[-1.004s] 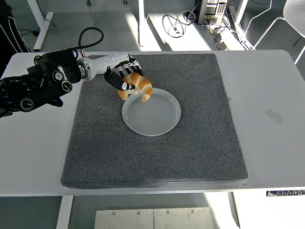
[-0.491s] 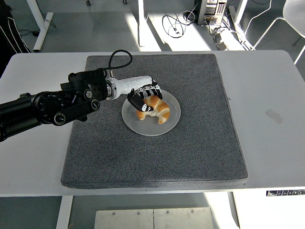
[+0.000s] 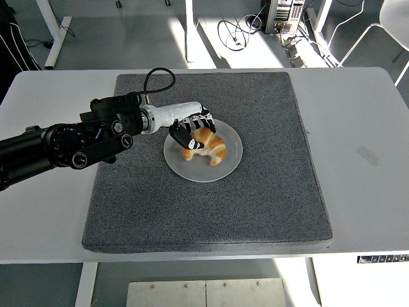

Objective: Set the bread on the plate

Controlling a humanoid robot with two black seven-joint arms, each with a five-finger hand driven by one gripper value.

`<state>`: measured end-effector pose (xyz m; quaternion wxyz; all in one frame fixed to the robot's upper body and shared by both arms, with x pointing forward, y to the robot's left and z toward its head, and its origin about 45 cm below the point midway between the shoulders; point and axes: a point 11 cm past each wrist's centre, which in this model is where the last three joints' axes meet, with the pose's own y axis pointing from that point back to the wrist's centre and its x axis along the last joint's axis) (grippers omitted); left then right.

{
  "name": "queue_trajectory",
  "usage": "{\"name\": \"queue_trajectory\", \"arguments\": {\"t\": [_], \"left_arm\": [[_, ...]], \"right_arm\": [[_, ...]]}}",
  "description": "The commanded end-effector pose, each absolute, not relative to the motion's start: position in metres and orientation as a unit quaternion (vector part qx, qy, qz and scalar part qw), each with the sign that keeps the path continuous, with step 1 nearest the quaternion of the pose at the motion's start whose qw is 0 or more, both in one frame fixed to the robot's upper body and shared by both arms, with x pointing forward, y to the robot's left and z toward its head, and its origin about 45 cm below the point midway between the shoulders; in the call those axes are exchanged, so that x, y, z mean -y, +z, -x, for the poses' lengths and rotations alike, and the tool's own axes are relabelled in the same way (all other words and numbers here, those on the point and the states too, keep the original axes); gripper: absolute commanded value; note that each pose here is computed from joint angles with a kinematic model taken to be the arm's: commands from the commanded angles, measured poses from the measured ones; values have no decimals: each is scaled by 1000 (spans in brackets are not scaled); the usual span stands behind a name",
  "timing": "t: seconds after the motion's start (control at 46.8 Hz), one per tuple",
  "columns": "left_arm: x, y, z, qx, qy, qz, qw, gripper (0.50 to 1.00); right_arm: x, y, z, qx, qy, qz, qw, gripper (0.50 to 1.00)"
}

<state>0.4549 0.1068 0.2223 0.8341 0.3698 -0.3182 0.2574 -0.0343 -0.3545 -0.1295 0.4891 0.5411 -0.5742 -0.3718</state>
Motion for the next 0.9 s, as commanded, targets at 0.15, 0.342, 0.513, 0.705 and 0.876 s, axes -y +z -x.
{"name": "queue_trajectory", "arguments": {"t": [0.15, 0.342, 0.513, 0.705, 0.876], "left_arm": [[-107, 222, -456, 319, 261, -370, 832, 500], [-108, 224, -456, 319, 263, -371, 832, 911], [-109, 228, -459, 310, 272, -367, 834, 975], [-108, 239, -463, 309, 282, -359, 834, 977], [-107, 289, -482, 262, 345, -292, 853, 978]], "right_arm": [[354, -129, 34, 574, -372, -541, 489, 1000], [354, -129, 34, 574, -372, -541, 489, 1000], [354, -129, 34, 574, -372, -541, 489, 1000], [354, -129, 34, 574, -372, -541, 489, 1000], [353, -130, 34, 574, -373, -542, 488, 1000]]}}
